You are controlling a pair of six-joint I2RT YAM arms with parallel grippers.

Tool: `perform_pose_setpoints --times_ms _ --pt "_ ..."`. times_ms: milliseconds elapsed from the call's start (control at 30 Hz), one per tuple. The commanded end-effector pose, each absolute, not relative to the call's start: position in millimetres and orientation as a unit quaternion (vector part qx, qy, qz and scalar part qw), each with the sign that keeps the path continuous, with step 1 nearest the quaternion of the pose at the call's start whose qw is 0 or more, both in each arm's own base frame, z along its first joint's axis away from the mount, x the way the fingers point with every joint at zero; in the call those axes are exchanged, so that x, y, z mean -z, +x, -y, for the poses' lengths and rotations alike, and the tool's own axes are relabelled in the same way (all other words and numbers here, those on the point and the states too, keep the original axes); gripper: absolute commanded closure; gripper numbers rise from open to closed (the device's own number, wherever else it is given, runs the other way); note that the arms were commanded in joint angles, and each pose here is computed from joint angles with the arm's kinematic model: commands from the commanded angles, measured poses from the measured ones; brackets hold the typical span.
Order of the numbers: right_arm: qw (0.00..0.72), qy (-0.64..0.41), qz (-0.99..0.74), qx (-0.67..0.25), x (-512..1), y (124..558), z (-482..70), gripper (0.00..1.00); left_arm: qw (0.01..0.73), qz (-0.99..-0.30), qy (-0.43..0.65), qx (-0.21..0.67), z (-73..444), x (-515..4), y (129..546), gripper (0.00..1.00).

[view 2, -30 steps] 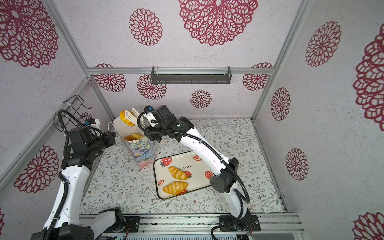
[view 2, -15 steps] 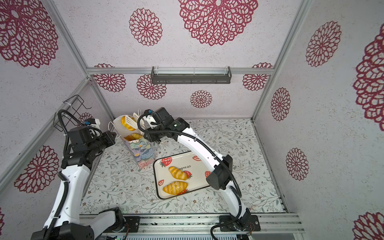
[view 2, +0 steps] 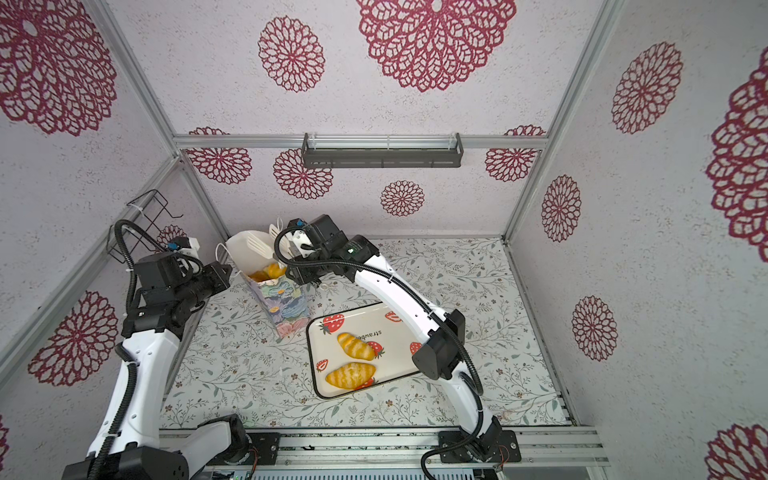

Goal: Place the fake bread into the paper bag
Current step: 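Open the tongs with the right gripper, dropping the bun into the bag, then raise the open tongs from the bag and move them over the tray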

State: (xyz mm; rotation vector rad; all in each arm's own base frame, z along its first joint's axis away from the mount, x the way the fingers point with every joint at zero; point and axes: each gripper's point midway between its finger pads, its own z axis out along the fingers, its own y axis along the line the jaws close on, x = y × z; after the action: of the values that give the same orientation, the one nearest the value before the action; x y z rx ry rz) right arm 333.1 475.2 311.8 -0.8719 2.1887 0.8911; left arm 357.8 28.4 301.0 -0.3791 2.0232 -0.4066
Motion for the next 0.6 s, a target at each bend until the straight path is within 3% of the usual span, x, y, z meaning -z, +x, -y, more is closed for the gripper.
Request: perform_pose_setpoints --times_ms 0,567 --pt "0.37 -0.331 -0.787 -0.367 -379 326 -466 0.54 0.502 -0.832 -0.158 0.173 -30 -301 360 1.0" --pt "0.4 -0.332 -0.793 -0.318 -407 287 -418 0.57 0.503 -0.829 -0.164 0.181 -32 -302 361 1.0"
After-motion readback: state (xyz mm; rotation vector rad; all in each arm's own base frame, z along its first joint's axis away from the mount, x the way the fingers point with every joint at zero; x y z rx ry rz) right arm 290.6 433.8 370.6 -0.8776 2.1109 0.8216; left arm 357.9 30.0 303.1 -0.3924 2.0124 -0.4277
